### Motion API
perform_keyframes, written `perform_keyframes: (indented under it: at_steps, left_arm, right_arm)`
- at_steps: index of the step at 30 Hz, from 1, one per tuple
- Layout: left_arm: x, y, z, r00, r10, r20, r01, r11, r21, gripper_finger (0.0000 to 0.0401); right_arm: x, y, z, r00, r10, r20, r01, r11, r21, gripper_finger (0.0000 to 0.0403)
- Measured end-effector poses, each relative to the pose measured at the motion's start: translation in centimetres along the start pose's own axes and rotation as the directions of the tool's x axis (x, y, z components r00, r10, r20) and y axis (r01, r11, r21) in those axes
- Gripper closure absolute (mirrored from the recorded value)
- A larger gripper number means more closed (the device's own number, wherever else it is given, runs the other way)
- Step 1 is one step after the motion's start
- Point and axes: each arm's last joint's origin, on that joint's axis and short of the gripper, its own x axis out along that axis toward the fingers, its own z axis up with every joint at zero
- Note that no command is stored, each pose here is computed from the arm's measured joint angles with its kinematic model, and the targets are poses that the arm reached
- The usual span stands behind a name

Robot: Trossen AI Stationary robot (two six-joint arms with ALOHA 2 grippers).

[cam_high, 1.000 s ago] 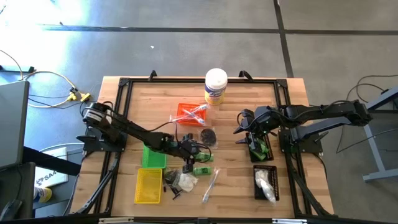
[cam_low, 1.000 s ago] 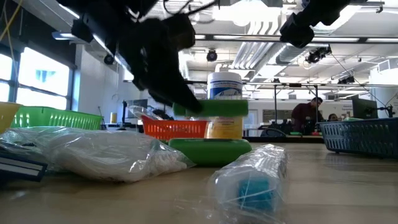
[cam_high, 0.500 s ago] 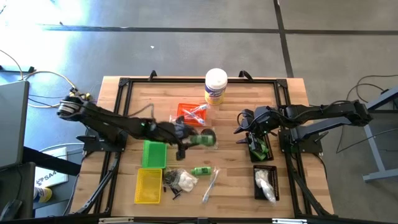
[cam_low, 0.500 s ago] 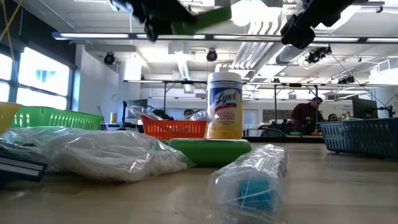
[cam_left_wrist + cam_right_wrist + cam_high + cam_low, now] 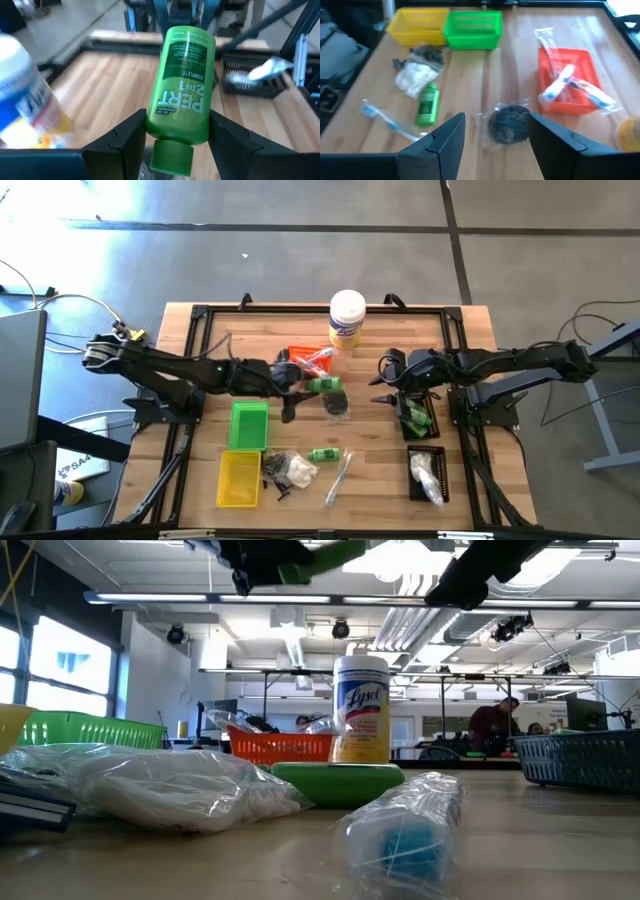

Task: Pick & Place Travel size toiletries
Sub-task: Put the green shampoo into the top black bin

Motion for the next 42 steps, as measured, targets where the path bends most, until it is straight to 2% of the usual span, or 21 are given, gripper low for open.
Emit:
perform_keyframes:
  at_steps: [7, 10, 14, 17, 20, 22, 24, 26, 29, 33, 38, 42]
  left_arm:
    - [3.0, -0.5, -4.0, 0.986, -0.049, 0.16, 0.062, 0.995, -0.081, 0.0217]
    - [2.9, -0.4, -5.1, 0.975, -0.061, 0.212, 0.083, 0.992, -0.099, 0.0217]
    - [2.3, -0.3, -6.3, 0.961, -0.069, 0.269, 0.098, 0.991, -0.094, 0.0217]
    - [1.8, -0.3, -6.8, 0.943, -0.077, 0.322, 0.11, 0.99, -0.085, 0.0217]
    - [1.5, -0.2, -7.5, 0.939, -0.078, 0.335, 0.112, 0.99, -0.085, 0.0217]
    - [1.4, -0.1, -7.7, 0.938, -0.079, 0.339, 0.117, 0.989, -0.091, 0.0217]
    - [1.4, -0.1, -7.8, 0.938, -0.08, 0.337, 0.117, 0.989, -0.091, 0.0217]
    - [1.4, -0.1, -7.7, 0.937, -0.08, 0.34, 0.117, 0.989, -0.092, 0.0217]
    - [1.4, -0.1, -7.7, 0.934, -0.079, 0.347, 0.116, 0.99, -0.086, 0.0217]
    - [1.3, -0.1, -7.5, 0.93, -0.08, 0.359, 0.114, 0.991, -0.076, 0.0217]
    - [1.3, -0.1, -7.6, 0.931, -0.08, 0.355, 0.114, 0.991, -0.076, 0.0217]
    - [1.3, -0.1, -7.6, 0.931, -0.08, 0.355, 0.114, 0.991, -0.076, 0.0217]
  right_arm:
    - [0.6, -0.1, -1.2, 0.997, -0.007, -0.076, 0.008, 1.0, 0.012, 0.02]
    - [0.5, -0.2, -2.2, 0.988, -0.031, -0.15, 0.037, 0.998, 0.042, 0.02]
    - [1.2, -0.4, -3.4, 0.991, -0.04, -0.126, 0.047, 0.998, 0.049, 0.02]
    - [2.4, -0.7, -4.5, 0.999, -0.044, 0.001, 0.044, 0.998, 0.055, 0.02]
    - [3.3, -1.2, -5.5, 0.978, -0.059, 0.199, 0.049, 0.997, 0.054, 0.02]
    - [3.3, -1.4, -5.9, 0.932, -0.065, 0.357, 0.048, 0.997, 0.058, 0.02]
    - [3.0, -1.7, -6.0, 0.853, -0.071, 0.518, 0.04, 0.997, 0.07, 0.02]
    - [2.8, -1.9, -6.6, 0.793, -0.079, 0.604, 0.029, 0.995, 0.093, 0.02]
    - [2.8, -2.1, -7.1, 0.742, -0.084, 0.665, -0.008, 0.991, 0.134, 0.02]
    - [3.9, -2.1, -7.7, 0.779, -0.083, 0.621, -0.04, 0.983, 0.182, 0.02]
    - [5.3, -2.0, -8.6, 0.829, -0.005, 0.559, -0.089, 0.986, 0.142, 0.02]
    - [5.9, -1.9, -8.3, 0.827, 0.05, 0.56, -0.14, 0.983, 0.119, 0.02]
